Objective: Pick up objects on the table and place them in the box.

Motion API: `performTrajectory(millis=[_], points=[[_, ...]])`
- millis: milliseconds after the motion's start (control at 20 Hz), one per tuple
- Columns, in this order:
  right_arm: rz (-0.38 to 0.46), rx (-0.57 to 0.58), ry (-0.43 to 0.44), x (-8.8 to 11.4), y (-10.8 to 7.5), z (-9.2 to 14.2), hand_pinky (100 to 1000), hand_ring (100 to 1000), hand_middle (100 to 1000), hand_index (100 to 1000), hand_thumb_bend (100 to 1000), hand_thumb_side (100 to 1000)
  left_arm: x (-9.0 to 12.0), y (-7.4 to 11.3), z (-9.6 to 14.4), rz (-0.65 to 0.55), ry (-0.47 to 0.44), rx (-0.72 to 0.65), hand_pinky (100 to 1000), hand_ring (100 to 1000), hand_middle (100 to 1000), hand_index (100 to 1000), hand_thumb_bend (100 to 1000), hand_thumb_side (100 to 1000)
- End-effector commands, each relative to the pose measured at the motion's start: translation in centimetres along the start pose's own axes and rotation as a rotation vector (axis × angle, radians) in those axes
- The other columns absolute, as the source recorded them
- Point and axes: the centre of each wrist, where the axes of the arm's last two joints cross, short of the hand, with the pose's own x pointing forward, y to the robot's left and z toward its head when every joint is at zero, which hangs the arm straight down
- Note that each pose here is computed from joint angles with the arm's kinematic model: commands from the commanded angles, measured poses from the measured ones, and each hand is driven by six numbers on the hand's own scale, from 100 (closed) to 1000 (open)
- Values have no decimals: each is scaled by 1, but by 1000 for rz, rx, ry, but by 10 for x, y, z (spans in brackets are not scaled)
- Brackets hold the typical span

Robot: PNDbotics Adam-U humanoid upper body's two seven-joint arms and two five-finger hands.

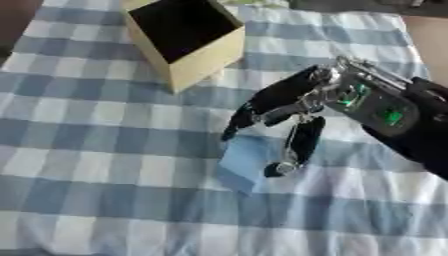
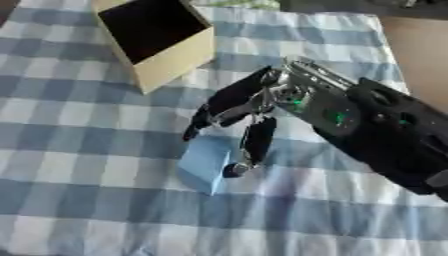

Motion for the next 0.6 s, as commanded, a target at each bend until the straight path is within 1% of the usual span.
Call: performTrajectory(millis=[50, 250, 300, 350, 400, 450, 500, 550, 600], points=[[45, 30, 8, -3, -4, 8, 904, 945, 871, 1000, 319, 408, 4, 0, -5, 3, -21, -1, 583, 626, 720, 782, 320, 756], [37, 31, 1, -3, -3, 4, 898, 939, 855, 1000, 313, 420, 4, -1, -5, 8, -18, -1, 582, 625, 721, 782, 316, 760], [34, 26, 1, -3, -4, 5, 889, 927, 819, 964, 285, 442, 4, -1, -5, 9, -17, -1, 582, 625, 721, 782, 316, 761], [31, 17, 1, -2, -6, 6, 886, 924, 806, 952, 279, 447, 4, -1, -4, 9, -16, -2, 582, 625, 721, 782, 317, 761], [26, 5, 2, -1, -9, 7, 871, 905, 754, 904, 261, 472, 4, -1, -4, 9, -16, -1, 582, 625, 721, 782, 317, 762], [18, -8, 6, 0, -12, 9, 862, 893, 724, 883, 253, 480, 4, -1, -4, 9, -15, 0, 582, 625, 721, 781, 316, 762], [9, -21, 11, 1, -15, 11, 839, 863, 654, 821, 248, 484, 4, -1, -4, 10, -14, 1, 582, 625, 721, 781, 317, 762], [-3, -35, 21, 2, -18, 14, 827, 846, 619, 786, 238, 482, 4, -1, -4, 11, -14, 0, 582, 625, 720, 781, 316, 762], [-16, -48, 31, 2, -21, 16, 797, 803, 549, 715, 193, 487, 4, -1, -4, 12, -13, -1, 582, 625, 720, 781, 313, 764]])
